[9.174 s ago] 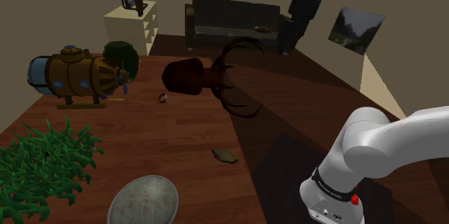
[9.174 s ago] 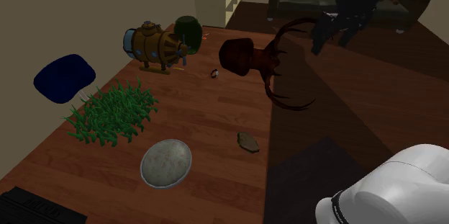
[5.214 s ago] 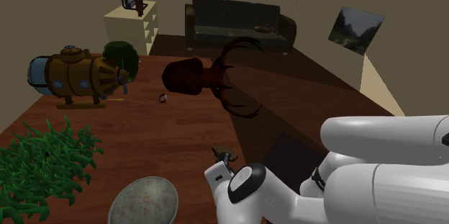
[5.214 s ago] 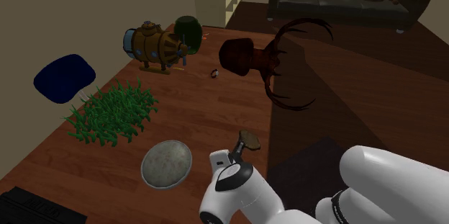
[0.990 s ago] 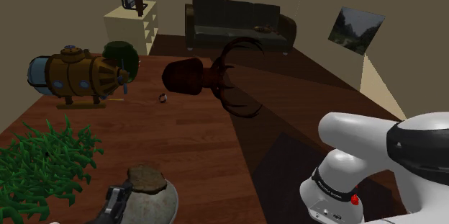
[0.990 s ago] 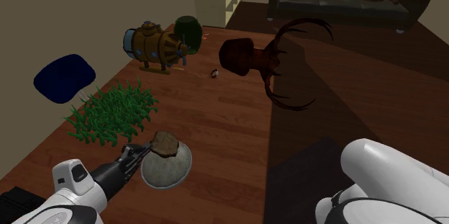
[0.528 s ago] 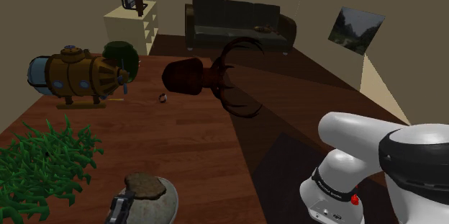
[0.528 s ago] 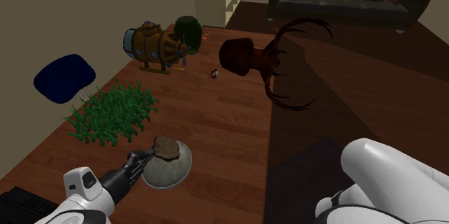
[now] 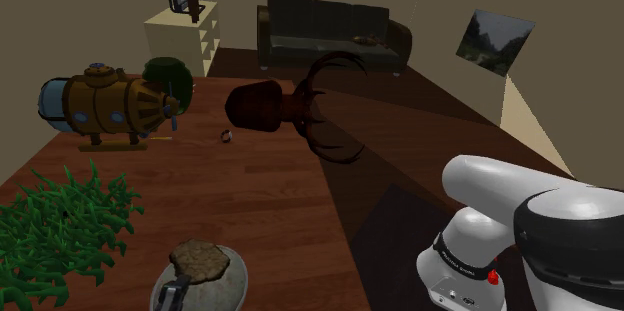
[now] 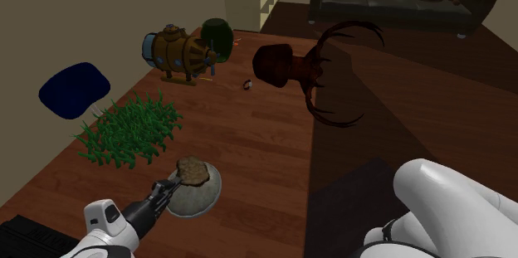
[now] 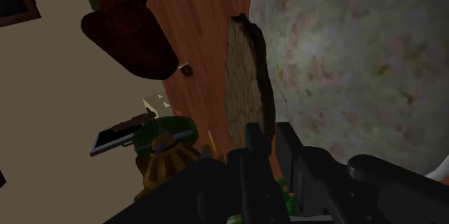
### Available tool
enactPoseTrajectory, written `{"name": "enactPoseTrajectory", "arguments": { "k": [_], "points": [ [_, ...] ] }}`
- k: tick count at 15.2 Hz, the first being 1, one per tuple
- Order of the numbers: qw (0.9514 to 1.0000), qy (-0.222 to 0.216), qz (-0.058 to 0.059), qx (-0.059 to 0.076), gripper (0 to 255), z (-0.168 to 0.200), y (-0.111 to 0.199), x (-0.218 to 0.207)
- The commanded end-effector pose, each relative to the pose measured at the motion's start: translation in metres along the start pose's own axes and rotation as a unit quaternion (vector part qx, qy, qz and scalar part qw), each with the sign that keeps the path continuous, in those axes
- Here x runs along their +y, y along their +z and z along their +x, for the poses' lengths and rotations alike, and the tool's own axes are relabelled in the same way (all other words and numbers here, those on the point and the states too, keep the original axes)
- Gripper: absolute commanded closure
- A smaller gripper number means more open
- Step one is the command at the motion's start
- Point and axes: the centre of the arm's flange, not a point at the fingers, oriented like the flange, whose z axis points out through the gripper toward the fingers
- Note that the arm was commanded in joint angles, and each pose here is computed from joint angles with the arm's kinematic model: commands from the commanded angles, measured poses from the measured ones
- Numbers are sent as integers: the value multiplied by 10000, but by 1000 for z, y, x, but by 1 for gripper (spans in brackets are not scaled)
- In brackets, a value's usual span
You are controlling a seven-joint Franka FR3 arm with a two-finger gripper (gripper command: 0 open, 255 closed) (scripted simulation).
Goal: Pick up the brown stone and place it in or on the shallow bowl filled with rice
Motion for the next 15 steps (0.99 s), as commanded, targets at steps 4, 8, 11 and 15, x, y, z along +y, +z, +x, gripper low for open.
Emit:
{"name": "enactPoseTrajectory", "arguments": {
  "k": [4,8,11,15],
  "points": [
    [10000,1,1,0,255,0,0,-1],
    [10000,1,1,0,0,0,0,-1],
    [10000,1,1,0,0,0,0,-1],
    [10000,1,1,0,0,0,-50,0]
  ]
}}
